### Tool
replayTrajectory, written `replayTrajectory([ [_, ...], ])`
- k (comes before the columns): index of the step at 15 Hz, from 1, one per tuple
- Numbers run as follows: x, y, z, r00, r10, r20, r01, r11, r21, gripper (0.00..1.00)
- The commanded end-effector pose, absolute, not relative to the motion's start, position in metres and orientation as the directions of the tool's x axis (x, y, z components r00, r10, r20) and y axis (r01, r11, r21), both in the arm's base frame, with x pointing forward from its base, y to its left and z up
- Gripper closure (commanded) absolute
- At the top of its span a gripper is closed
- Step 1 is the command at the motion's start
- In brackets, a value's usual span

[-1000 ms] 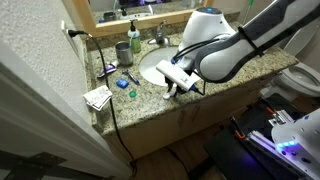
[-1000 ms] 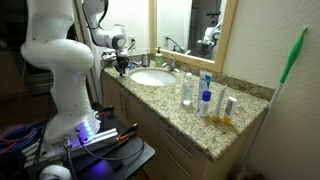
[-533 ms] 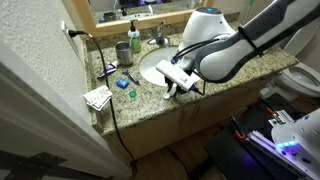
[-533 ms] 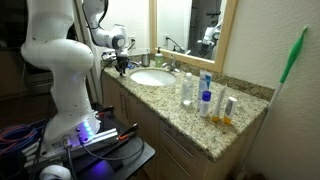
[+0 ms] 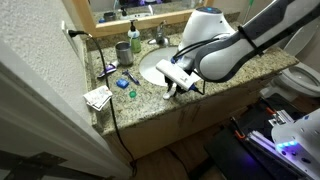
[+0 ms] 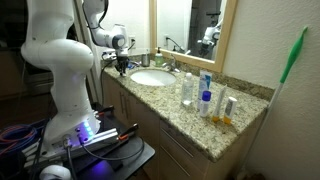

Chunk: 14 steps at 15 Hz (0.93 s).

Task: Put the clear cap upside down then put it on top of the right white object

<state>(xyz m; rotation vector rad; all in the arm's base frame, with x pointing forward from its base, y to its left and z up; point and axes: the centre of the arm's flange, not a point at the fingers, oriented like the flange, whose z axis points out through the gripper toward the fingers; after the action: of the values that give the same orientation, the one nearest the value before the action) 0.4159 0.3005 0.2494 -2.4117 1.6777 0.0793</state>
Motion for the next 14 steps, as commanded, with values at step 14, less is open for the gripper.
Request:
replayTrajectory([
  [14,0.4262,0.3012,0.2408,0.391,-0.901,-0.189,-0.919,-0.369,-0.141,0.91],
])
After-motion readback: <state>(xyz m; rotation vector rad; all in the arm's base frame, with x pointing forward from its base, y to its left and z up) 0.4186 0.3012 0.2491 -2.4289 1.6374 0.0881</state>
